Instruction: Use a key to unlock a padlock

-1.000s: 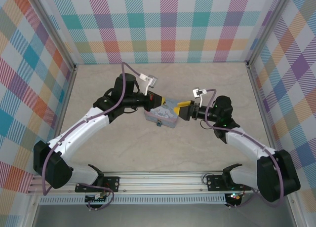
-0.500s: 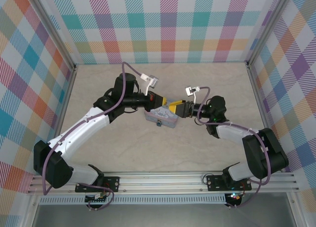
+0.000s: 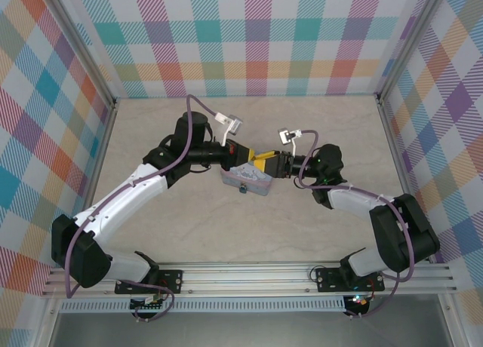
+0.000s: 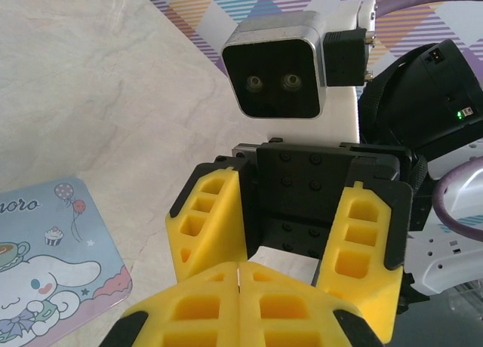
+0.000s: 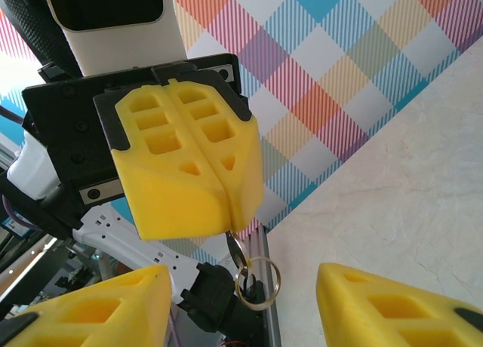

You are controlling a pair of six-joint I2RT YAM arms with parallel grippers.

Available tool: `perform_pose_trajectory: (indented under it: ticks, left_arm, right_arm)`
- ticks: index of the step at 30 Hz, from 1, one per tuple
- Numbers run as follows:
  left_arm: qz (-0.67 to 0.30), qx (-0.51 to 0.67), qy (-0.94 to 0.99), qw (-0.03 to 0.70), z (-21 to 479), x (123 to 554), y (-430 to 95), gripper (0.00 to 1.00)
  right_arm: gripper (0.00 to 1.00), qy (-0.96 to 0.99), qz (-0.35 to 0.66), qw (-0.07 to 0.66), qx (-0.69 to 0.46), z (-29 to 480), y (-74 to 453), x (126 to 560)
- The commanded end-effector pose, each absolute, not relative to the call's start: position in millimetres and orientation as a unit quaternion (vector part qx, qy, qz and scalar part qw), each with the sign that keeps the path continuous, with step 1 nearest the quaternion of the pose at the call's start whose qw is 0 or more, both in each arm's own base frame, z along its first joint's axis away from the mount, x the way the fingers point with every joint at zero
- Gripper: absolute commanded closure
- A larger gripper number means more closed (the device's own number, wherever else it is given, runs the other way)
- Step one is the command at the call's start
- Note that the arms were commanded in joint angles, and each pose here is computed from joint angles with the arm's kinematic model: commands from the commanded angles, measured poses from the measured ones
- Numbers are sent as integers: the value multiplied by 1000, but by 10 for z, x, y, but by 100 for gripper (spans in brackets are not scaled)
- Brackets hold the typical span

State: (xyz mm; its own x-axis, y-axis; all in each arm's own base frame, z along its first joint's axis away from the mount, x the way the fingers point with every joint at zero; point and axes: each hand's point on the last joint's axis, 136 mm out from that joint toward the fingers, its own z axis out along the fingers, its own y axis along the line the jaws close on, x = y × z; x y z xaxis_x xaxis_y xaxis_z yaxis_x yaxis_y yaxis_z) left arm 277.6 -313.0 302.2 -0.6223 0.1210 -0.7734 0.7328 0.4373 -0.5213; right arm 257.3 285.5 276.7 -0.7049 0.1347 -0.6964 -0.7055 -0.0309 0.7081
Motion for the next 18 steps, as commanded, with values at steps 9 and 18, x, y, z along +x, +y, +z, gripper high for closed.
perform_pose_trajectory:
  ticks: [9, 18]
  left_arm:
    - [-471, 289, 759, 343, 3141, 2731, -3214, 100]
    - [-473, 289, 759, 341, 3130, 2735, -3230, 100]
  right_arm:
    - [57, 606, 681, 327, -248, 2917, 2893, 2595]
    - [66, 608, 681, 326, -246, 2901, 2900, 2607]
